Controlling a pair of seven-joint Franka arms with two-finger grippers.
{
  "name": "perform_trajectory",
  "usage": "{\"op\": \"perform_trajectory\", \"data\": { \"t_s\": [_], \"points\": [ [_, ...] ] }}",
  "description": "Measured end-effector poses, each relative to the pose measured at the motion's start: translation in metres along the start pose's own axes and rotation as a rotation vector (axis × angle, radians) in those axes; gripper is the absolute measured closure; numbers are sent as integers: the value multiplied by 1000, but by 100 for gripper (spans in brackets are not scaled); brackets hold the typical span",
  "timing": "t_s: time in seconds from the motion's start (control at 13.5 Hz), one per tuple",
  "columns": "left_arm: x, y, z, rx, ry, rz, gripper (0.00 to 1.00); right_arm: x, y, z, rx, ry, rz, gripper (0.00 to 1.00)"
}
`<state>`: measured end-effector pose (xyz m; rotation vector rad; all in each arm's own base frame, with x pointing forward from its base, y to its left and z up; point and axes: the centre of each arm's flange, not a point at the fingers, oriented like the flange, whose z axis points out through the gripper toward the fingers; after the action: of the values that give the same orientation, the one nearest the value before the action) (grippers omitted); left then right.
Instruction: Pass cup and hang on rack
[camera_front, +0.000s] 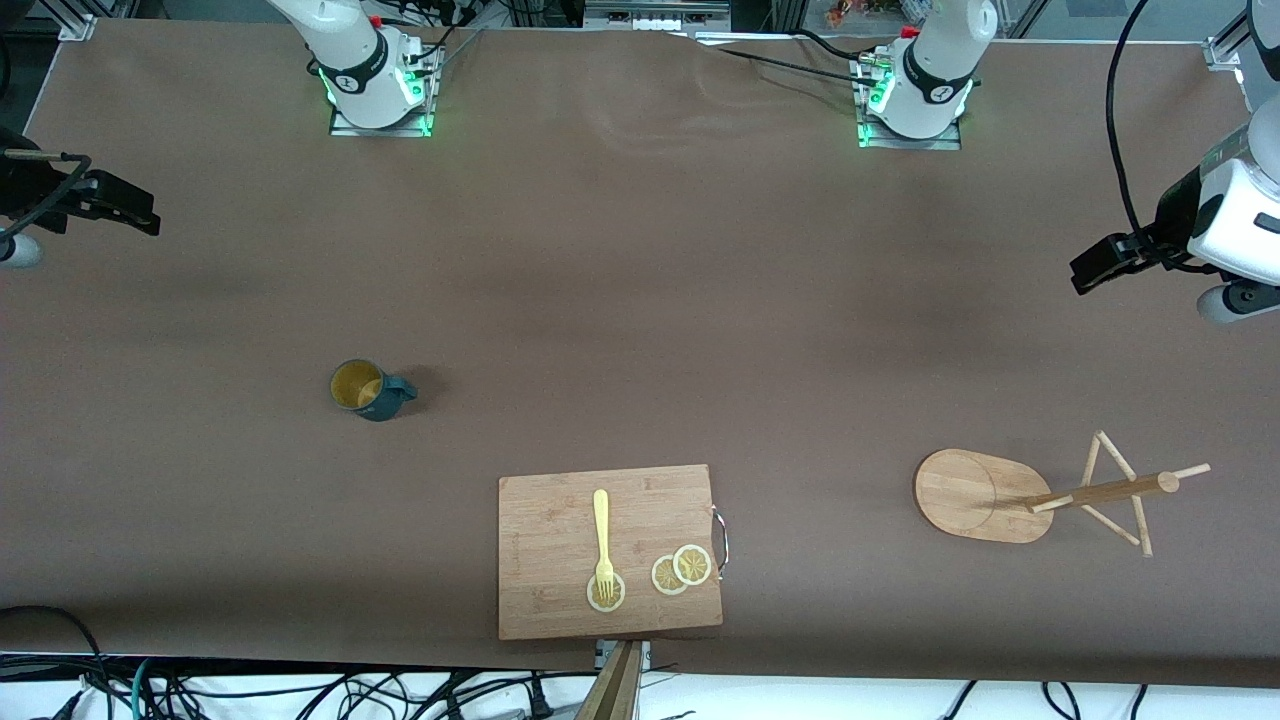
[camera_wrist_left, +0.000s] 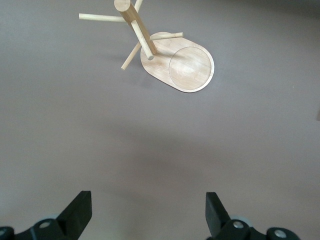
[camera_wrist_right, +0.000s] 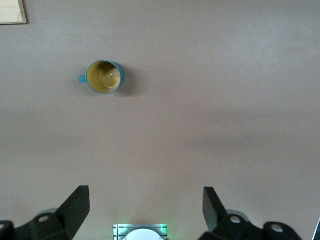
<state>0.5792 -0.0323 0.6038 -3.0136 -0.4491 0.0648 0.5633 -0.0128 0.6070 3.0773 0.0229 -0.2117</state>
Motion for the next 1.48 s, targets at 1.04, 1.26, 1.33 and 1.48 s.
{"op": "perform_trajectory", "data": {
  "t_s": [1.04,1.26,1.33,1.48],
  "points": [
    [1,-2,0,0,1,-4,0,79,-13,187,43,-67,-13,0],
    [1,-1,0,0,1,-2,0,77,-22,243,49,-7,-18,0],
    [1,0,0,0,0,-1,0,76,-25,257,51,17,-22,0],
    [4,2,7,2,-12,2,0,73,-39,279,57,58,-25,0]
  ]
}}
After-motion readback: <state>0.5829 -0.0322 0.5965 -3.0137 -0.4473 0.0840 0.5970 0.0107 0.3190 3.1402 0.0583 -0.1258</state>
